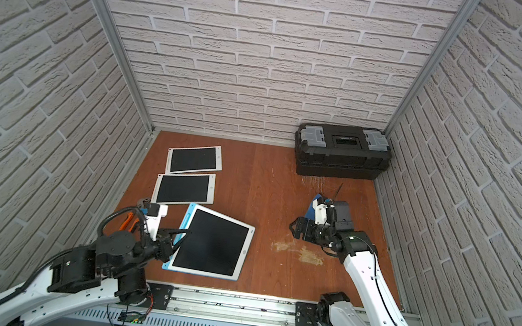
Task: Wipe the drawing tablet
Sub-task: Press the button on the drawing tablet.
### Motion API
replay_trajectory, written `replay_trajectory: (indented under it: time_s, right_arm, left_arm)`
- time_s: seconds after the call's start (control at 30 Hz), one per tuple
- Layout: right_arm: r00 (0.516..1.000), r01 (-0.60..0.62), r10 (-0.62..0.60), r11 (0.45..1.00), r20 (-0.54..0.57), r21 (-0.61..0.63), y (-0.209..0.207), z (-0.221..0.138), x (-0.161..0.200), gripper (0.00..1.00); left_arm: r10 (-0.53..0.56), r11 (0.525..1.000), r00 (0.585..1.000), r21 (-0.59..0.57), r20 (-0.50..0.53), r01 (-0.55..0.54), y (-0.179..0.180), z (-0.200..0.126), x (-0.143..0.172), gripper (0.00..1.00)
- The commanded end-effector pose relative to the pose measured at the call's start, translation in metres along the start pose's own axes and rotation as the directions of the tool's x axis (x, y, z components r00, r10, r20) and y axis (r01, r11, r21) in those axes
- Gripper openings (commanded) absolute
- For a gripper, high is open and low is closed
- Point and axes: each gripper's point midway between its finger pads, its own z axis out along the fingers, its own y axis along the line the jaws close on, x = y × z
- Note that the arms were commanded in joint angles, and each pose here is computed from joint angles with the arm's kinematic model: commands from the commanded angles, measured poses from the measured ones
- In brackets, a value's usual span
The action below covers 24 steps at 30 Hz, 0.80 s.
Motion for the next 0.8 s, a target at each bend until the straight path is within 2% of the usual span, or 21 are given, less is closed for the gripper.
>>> replay_trajectory:
  time_s: [0.0, 0.13, 0.23, 0.33, 0.4, 0.47, 0.6, 0.7, 0.77]
  right_arm:
    - [0.997, 0.078, -0.080, 0.989, -0.009, -0.122, 0.034, 0.020, -0.002, 0.93]
    - [0.985, 0.144, -0.156, 0.978, -0.068, -0.152, 0.056, 0.043, 0.002, 0.91]
    - [0.975, 0.165, -0.198, 0.949, -0.099, -0.268, 0.076, 0.060, 0.004, 0.86]
    - [0.981, 0.110, -0.166, 0.901, -0.097, -0.420, 0.100, 0.067, 0.003, 0.80]
    - [0.988, 0.112, -0.149, 0.836, -0.026, -0.538, 0.120, 0.060, -0.005, 0.80]
    - [0.990, 0.136, -0.136, 0.798, 0.045, -0.587, 0.131, 0.050, -0.015, 0.80]
    - [0.983, 0.186, -0.133, 0.744, 0.130, -0.642, 0.147, 0.035, -0.030, 0.81]
    - [0.980, 0.196, -0.118, 0.671, 0.157, -0.715, 0.160, 0.025, -0.038, 0.81]
    - [0.979, 0.200, -0.099, 0.642, 0.178, -0.740, 0.163, 0.021, -0.045, 0.81]
  left_arm:
    - [-0.106, 0.987, 0.983, -0.101, 0.147, 0.122, 0.035, -0.014, -0.015, 0.00]
    - [-0.072, 0.977, 0.994, -0.193, 0.085, 0.088, 0.036, -0.002, -0.010, 0.00]
    - [-0.040, 0.970, 0.996, -0.237, 0.083, 0.059, 0.037, -0.002, -0.017, 0.00]
    - [-0.017, 0.989, 0.987, -0.145, 0.157, 0.040, 0.021, -0.010, -0.035, 0.00]
    - [-0.024, 0.998, 0.970, -0.052, 0.242, 0.037, 0.010, -0.020, -0.049, 0.00]
    - [-0.036, 0.999, 0.952, 0.019, 0.305, 0.032, 0.001, -0.028, -0.059, 0.00]
    - [0.025, 0.998, 0.952, 0.052, 0.304, -0.043, -0.026, -0.022, -0.073, 0.00]
    - [0.117, 0.990, 0.954, 0.043, 0.276, -0.133, -0.053, -0.016, -0.089, 0.00]
    - [0.160, 0.982, 0.953, 0.054, 0.258, -0.180, -0.070, -0.011, -0.099, 0.00]
